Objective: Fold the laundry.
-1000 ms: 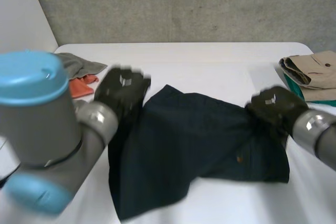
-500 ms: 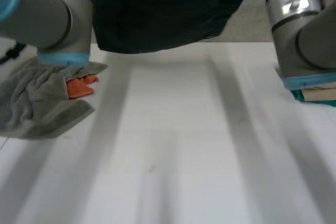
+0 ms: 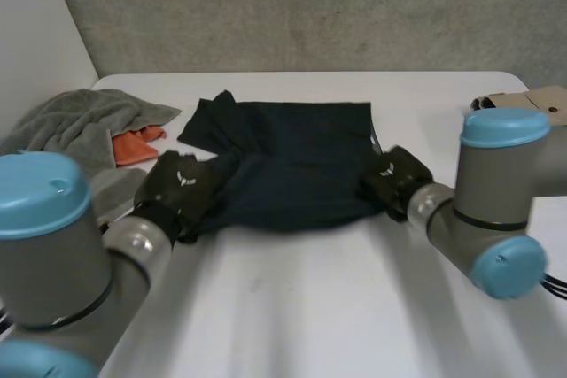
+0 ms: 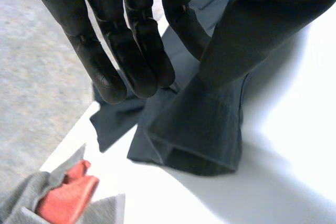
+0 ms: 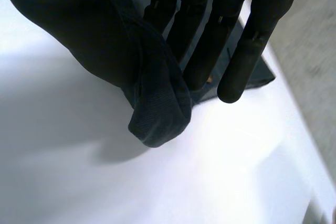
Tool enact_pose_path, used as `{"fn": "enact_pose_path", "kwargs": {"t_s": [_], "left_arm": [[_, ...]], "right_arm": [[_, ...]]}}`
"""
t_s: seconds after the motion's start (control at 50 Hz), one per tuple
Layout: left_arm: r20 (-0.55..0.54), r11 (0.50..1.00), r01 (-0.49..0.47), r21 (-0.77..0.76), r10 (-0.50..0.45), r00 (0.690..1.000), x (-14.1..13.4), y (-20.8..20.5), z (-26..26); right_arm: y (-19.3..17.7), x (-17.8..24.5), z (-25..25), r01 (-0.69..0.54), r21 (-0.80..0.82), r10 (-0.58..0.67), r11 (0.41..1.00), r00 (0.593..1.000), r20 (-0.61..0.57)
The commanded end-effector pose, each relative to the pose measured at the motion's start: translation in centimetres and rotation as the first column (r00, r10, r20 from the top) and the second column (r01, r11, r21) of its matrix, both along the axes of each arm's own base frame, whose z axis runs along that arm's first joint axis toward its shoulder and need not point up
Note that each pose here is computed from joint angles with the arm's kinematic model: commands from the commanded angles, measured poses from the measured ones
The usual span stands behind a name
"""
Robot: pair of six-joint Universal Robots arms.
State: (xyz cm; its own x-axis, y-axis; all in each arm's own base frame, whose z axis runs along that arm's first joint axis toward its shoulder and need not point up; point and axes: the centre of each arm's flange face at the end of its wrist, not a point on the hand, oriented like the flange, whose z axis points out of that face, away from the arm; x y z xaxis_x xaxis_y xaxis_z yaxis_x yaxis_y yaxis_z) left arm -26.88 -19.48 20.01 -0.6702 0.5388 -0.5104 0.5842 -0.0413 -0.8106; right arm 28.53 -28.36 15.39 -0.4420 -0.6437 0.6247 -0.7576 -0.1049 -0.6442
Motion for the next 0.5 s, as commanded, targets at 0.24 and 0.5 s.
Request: {"fn": "enact_pose_path", "kwargs": {"t_s": [0.24, 0.5], "left_arm": [[0.174, 0.877, 0.241, 0.417, -0.337, 0.925, 3.3, 14.7, 3.4], [0.014, 0.981, 0.194, 0.010, -0.194, 0.981, -2.5, 5.9, 2.4]], "right_arm": [[13.8, -6.9, 4.7, -0.062, 0.243, 0.133, 0.968, 0.949, -0.287], [11.8, -5.5, 1.6, 0.005, 0.229, 0.031, 0.973, 0.988, -0.153]]}}
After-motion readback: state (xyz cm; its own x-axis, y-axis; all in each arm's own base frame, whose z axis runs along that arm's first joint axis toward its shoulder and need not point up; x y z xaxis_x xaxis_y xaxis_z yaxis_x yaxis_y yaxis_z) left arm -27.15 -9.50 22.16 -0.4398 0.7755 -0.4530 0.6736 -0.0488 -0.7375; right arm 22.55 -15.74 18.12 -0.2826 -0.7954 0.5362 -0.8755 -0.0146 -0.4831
